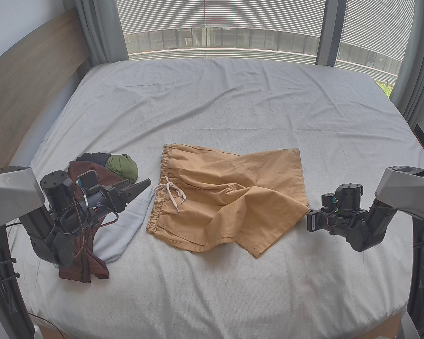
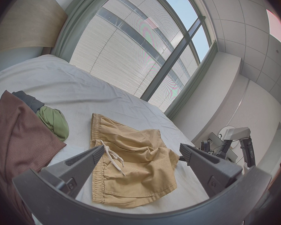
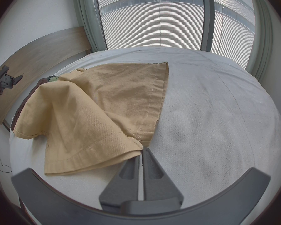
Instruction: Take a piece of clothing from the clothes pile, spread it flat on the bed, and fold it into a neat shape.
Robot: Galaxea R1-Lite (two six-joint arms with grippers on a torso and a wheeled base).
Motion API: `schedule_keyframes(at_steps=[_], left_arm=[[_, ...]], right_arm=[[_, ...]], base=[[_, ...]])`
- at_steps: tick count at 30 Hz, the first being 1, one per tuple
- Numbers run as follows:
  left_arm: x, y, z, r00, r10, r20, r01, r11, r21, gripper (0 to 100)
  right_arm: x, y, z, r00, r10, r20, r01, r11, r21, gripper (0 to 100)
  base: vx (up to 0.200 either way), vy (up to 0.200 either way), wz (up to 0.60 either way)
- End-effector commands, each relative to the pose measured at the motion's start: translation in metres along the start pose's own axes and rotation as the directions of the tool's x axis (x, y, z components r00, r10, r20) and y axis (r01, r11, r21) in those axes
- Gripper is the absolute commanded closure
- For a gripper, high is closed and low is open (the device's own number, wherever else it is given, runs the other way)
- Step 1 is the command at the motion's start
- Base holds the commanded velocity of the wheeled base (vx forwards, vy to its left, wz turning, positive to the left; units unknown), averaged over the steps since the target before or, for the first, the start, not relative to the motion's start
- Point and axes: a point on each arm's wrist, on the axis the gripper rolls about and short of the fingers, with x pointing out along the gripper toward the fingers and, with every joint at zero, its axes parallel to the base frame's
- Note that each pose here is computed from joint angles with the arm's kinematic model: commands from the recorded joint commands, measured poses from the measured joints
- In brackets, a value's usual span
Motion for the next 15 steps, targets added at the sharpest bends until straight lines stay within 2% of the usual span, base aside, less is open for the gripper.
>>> schedule_keyframes(at_steps=[1,5,9,15], left_arm=[[0.000,0.000,0.000,1.000,0.000,-0.001,0.000,1.000,-0.001,0],[0.000,0.001,-0.001,1.000,0.000,-0.002,0.000,1.000,-0.001,0],[0.000,0.001,-0.001,1.000,0.000,-0.002,0.000,1.000,-0.001,0],[0.001,0.003,-0.004,1.000,0.005,-0.008,-0.005,1.000,-0.007,0]], right_arm=[[0.002,-0.001,0.001,1.000,-0.002,0.006,0.002,1.000,0.005,0],[0.003,-0.004,0.006,0.999,-0.030,0.025,0.030,0.999,0.033,0],[-0.002,-0.018,0.010,0.997,-0.064,0.038,0.062,0.997,0.049,0],[-0.035,-0.025,0.029,0.993,-0.090,0.075,0.086,0.994,0.065,0]], base=[[0.000,0.000,0.00],[0.000,0.000,0.00],[0.000,0.000,0.00],[0.000,0.000,0.00]])
